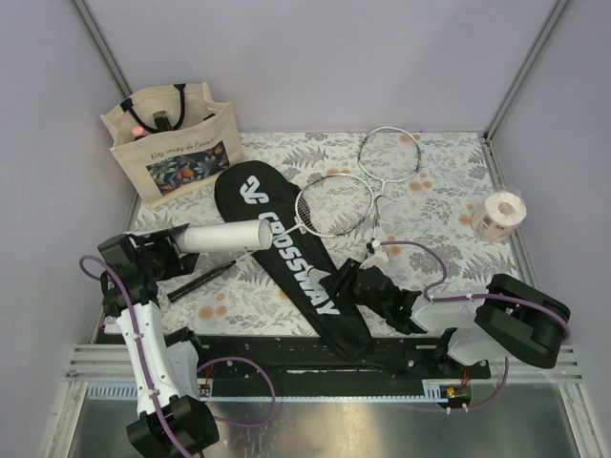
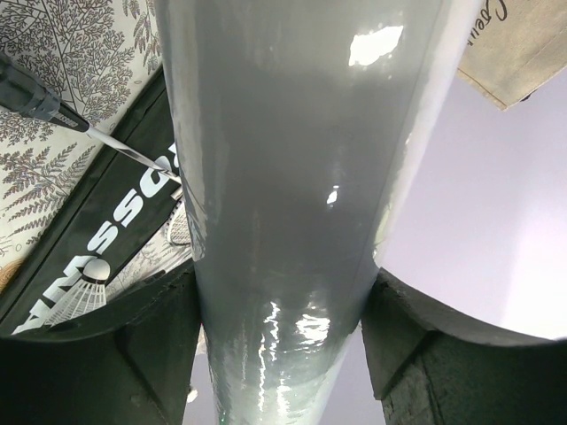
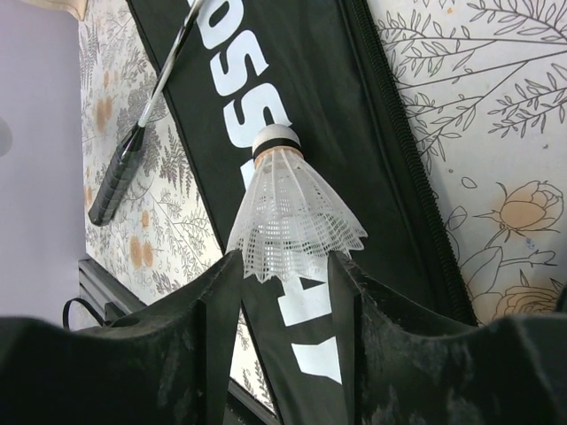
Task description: Pack up the badminton gear
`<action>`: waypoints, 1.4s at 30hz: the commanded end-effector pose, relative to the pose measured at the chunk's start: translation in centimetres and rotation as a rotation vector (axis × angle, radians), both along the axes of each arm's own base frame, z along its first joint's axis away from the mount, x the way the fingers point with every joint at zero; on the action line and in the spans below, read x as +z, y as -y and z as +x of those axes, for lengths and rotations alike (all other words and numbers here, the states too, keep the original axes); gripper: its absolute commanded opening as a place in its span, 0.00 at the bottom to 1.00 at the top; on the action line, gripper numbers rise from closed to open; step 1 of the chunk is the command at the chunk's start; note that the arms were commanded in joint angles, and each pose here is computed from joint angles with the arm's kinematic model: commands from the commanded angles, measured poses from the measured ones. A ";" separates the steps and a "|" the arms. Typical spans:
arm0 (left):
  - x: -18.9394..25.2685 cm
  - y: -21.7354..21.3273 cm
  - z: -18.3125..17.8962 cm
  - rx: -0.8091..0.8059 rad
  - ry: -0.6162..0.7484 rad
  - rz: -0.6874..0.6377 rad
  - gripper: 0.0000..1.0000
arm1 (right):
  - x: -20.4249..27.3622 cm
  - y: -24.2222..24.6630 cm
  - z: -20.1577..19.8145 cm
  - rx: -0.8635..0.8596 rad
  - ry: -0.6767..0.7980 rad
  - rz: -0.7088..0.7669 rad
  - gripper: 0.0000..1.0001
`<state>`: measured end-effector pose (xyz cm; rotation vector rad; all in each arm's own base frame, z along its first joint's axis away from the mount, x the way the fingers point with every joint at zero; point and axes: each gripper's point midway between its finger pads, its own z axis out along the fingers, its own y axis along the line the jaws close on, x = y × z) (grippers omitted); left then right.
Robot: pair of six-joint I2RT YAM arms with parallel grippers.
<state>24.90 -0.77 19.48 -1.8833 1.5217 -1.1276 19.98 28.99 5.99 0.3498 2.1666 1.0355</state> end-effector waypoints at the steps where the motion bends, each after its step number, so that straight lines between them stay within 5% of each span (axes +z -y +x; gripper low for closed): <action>1: 1.8 -0.2 0.6 -0.011 0.073 0.034 0.52 | 1.7 -1.4 1.4 -0.029 0.037 0.091 0.51; 36: 2.2 -0.1 0.5 -0.009 0.088 0.039 0.51 | 3.9 -1.9 2.8 -0.139 -0.046 0.107 0.51; 42: 1.6 0.2 0.3 -0.026 0.077 0.035 0.51 | 3.8 -1.5 3.6 -0.180 -0.025 0.095 0.29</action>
